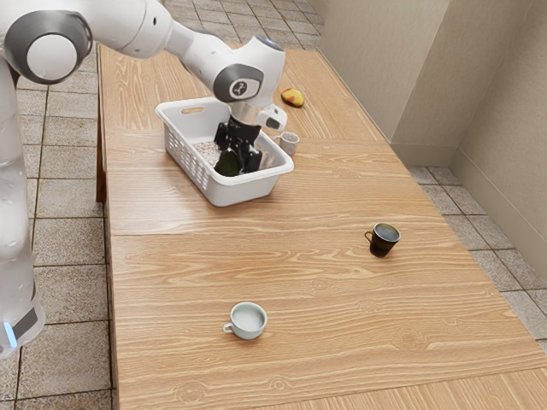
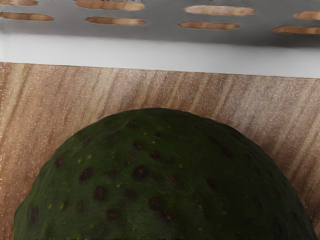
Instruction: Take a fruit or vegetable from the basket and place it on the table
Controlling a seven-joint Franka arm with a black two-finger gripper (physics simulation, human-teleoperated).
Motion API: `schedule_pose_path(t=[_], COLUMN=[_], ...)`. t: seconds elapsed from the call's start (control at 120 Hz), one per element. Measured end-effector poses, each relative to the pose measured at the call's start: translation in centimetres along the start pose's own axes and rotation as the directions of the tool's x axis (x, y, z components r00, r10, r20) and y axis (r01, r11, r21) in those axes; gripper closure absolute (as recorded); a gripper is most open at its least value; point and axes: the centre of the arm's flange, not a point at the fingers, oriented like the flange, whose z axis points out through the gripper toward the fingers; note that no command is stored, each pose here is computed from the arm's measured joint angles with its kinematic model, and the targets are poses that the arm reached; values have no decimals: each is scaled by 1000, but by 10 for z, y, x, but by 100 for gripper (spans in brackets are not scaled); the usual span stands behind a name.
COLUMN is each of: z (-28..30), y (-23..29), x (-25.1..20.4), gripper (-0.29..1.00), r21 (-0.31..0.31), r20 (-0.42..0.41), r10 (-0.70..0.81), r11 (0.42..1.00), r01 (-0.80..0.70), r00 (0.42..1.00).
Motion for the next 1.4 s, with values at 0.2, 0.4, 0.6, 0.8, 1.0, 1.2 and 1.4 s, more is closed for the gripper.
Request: schedule_pose_path(t=[0.2,0.4,0.6,0.8,1.0,1.2,1.4], z=[-56,-146,-160,-152,-148,-147,-155], y=[1,45,149,192,222,225,226], x=[-7,1,0,17,13,14,14], gripper=[28,28,28,28,29,9,2], r21=[-14,-2,30,43,47,42,36], r20=[-85,-181,-155,-122,-108,-102,-115], r10=[-4,65,232,283,326,331,333], r11=[1000,998,973,959,945,944,943], r01=[3,-67,-230,-280,-323,-328,-331], r00=[996,981,960,951,939,938,936])
